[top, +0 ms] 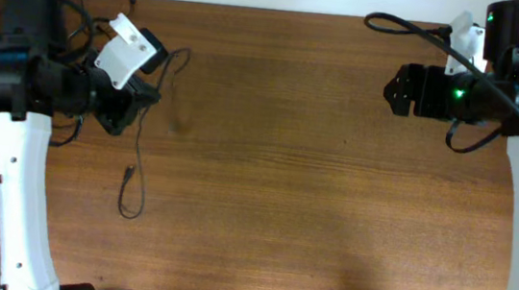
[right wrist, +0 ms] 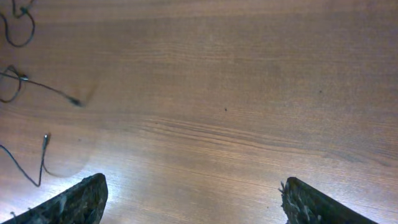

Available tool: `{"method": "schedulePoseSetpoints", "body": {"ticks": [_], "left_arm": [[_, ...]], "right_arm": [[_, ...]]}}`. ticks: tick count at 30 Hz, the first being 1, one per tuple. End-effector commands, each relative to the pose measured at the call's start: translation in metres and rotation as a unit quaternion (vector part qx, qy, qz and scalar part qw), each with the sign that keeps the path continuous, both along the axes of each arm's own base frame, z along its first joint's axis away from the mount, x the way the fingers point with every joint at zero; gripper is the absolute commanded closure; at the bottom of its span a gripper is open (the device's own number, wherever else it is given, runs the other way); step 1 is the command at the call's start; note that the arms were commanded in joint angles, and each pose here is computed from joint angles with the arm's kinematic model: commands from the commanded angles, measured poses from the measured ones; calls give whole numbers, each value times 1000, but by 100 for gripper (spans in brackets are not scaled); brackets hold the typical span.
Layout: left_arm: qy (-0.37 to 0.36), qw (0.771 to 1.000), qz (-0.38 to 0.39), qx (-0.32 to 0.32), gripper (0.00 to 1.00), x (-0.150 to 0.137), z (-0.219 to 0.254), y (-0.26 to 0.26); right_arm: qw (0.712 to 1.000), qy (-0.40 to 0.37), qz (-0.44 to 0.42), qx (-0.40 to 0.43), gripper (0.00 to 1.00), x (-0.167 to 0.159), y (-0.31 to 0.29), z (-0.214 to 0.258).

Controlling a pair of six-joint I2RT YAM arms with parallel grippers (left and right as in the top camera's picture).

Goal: Untangle cables

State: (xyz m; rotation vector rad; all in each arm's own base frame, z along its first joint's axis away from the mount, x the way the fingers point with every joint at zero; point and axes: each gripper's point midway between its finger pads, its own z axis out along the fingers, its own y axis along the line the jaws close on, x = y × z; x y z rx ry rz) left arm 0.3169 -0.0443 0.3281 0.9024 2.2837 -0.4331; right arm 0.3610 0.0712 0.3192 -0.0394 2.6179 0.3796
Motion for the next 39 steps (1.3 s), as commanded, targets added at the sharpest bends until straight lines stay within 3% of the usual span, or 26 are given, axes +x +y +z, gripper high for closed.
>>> {"method": "schedulePoseSetpoints", "body": {"ticks": [1, 13, 17, 23, 30, 39], "left_arm": [[0, 999, 9, -34, 100, -5, 3, 18], [124, 984, 122, 39, 100, 4, -74, 88], [176, 958, 205, 95, 100, 13, -121, 124], [190, 948, 231, 109, 100, 15, -141, 144], [199, 913, 298, 196, 100, 2, -161, 203], [198, 879, 396, 181, 100, -21, -183, 265]], "right_arm": [[1000, 11, 0, -7, 10, 8, -2, -10], [1000, 13, 4, -2, 10, 11, 1, -13], [1000, 13, 4, -2, 10, 11, 0, -13], [1000, 13, 3, -2, 10, 11, 0, -13], [1000, 13, 2, -4, 10, 12, 0, -13], [1000, 13, 0, -9, 10, 12, -2, -13]]}}
